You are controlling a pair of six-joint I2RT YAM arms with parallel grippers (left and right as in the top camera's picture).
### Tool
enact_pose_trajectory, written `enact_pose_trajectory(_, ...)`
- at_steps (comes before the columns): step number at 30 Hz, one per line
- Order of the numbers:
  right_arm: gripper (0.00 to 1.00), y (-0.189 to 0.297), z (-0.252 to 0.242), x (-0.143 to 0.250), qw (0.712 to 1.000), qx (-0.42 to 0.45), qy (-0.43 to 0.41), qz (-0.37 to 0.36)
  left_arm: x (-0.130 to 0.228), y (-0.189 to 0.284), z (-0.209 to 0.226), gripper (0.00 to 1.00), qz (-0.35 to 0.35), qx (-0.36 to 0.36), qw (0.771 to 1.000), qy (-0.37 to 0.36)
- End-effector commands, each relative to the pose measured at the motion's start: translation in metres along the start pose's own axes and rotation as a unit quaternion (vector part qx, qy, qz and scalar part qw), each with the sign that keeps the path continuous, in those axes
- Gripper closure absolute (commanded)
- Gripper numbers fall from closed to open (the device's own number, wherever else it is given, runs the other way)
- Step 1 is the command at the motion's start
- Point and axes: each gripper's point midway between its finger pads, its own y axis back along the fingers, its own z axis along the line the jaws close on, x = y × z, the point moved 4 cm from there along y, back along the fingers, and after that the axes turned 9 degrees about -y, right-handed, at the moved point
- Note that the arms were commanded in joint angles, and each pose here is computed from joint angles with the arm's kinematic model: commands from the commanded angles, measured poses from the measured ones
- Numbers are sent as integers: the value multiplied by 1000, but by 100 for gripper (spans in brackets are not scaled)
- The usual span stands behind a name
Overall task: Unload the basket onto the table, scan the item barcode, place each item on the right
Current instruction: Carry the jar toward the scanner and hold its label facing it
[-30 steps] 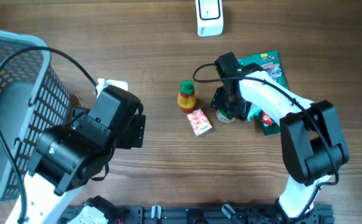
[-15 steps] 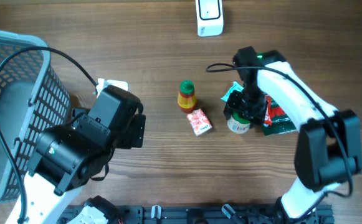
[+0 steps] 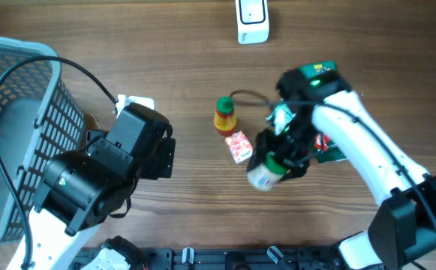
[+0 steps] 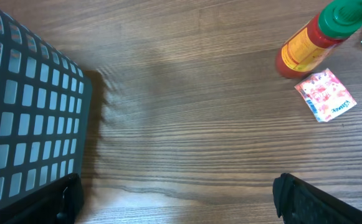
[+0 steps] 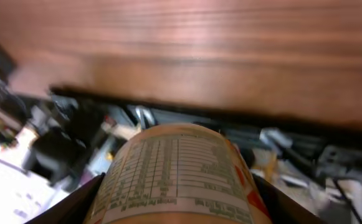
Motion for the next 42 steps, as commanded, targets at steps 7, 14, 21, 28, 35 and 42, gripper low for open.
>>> enact_pose_trajectory(7,38,-12,13,40,998,11,58,22,0,1,3,0,-3,-7,1000,2)
enact_pose_trajectory(14,42,22,-8,51,990,31,57,-124,0,1,3,0,-3,-7,1000,2)
enact_pose_trajectory(21,53,86,-10,33,918,1,63,-391,0,1,3,0,-3,-7,1000,2)
enact_pose_trajectory(28,53,129,6,-8,834,17,46,-550,0,1,3,0,-3,-7,1000,2)
enact_pose_trajectory(35,57,128,48,-78,785,80,112,-604,0,1,3,0,-3,-7,1000,2)
enact_pose_trajectory(42,58,144,87,-177,722,45,136,-677,0,1,3,0,-3,-7,1000,2)
